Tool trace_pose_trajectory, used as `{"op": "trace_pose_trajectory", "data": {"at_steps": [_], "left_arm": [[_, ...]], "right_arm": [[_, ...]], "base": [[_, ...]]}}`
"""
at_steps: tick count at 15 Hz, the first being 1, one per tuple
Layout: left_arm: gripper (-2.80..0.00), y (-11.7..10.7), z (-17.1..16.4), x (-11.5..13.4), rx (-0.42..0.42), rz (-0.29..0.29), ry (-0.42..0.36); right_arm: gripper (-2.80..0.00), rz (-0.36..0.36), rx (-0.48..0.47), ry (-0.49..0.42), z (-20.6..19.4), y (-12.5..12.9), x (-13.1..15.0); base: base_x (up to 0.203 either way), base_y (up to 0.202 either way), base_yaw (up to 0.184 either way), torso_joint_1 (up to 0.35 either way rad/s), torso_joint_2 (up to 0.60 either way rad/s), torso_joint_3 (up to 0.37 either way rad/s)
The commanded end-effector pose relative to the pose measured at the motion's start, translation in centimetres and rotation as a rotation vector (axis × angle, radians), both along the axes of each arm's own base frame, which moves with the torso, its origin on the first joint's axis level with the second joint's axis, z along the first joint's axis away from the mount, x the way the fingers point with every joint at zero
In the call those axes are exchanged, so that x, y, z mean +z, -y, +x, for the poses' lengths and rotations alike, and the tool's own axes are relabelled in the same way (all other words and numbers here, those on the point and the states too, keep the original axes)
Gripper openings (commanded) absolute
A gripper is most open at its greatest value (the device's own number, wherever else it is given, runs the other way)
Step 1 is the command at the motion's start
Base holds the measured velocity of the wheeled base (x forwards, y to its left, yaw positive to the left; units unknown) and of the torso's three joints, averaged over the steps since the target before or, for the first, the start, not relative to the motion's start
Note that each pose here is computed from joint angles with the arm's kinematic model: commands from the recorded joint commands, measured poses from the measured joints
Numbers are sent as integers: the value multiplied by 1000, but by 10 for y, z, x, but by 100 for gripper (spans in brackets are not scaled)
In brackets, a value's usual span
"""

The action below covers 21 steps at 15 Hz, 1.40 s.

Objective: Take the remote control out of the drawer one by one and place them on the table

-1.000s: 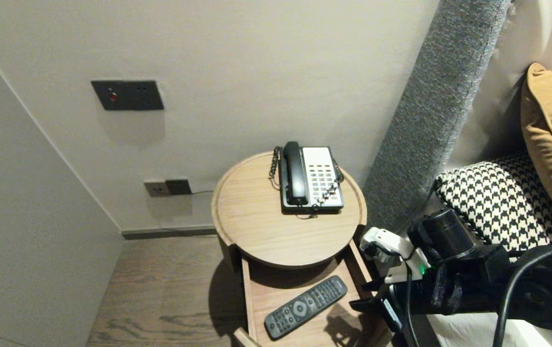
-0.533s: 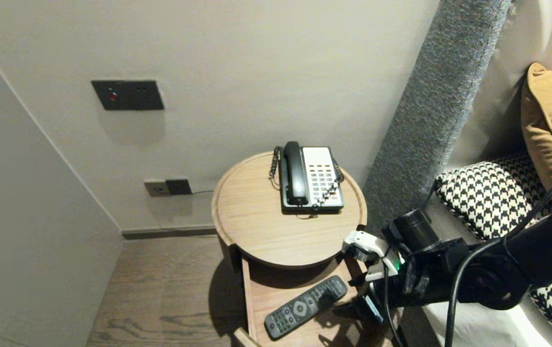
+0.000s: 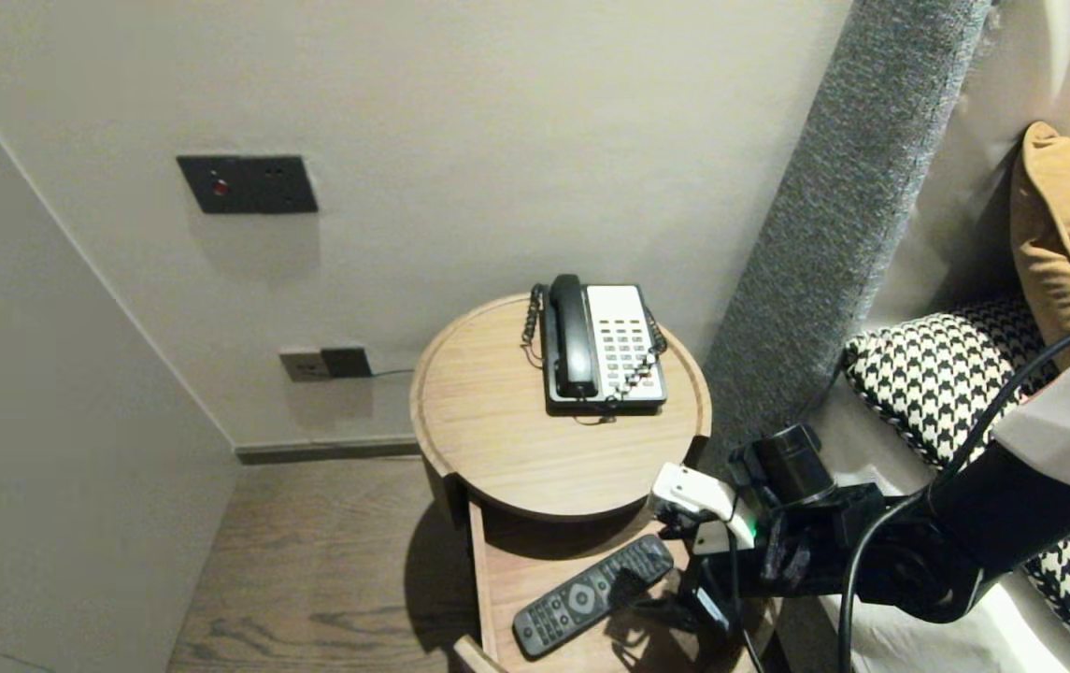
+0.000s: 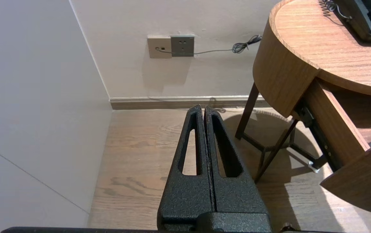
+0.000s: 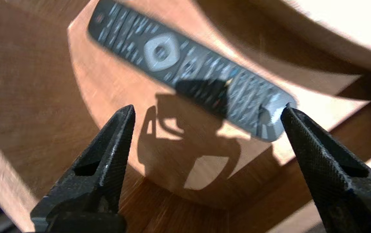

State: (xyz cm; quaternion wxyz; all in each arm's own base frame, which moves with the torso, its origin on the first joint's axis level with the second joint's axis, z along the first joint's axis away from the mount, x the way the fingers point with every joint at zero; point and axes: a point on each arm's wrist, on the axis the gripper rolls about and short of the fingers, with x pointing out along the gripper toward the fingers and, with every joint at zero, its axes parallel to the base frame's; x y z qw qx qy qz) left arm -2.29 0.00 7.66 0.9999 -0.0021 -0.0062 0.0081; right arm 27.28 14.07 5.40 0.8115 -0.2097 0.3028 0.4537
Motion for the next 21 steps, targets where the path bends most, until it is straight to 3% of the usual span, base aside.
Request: {"op": "trace_pose_trajectory", "data": {"at_steps": [1, 7, 10, 21], "left_arm": [[-280, 0, 0, 0, 1, 0, 1], [-280, 0, 0, 0, 1, 0, 1], [-280, 0, 0, 0, 1, 0, 0], [-280, 0, 0, 0, 1, 0, 1]], "right_arm": [[0, -9, 23, -19, -3, 1, -7], [0, -10, 82, -39, 6, -4, -24], [0, 17, 109, 5, 13, -8, -31], [0, 24, 109, 24, 35, -19, -42]], "base": [[0, 0, 0, 0, 0, 0], [0, 0, 0, 0, 0, 0], [0, 0, 0, 0, 0, 0], [0, 0, 0, 0, 0, 0]]}}
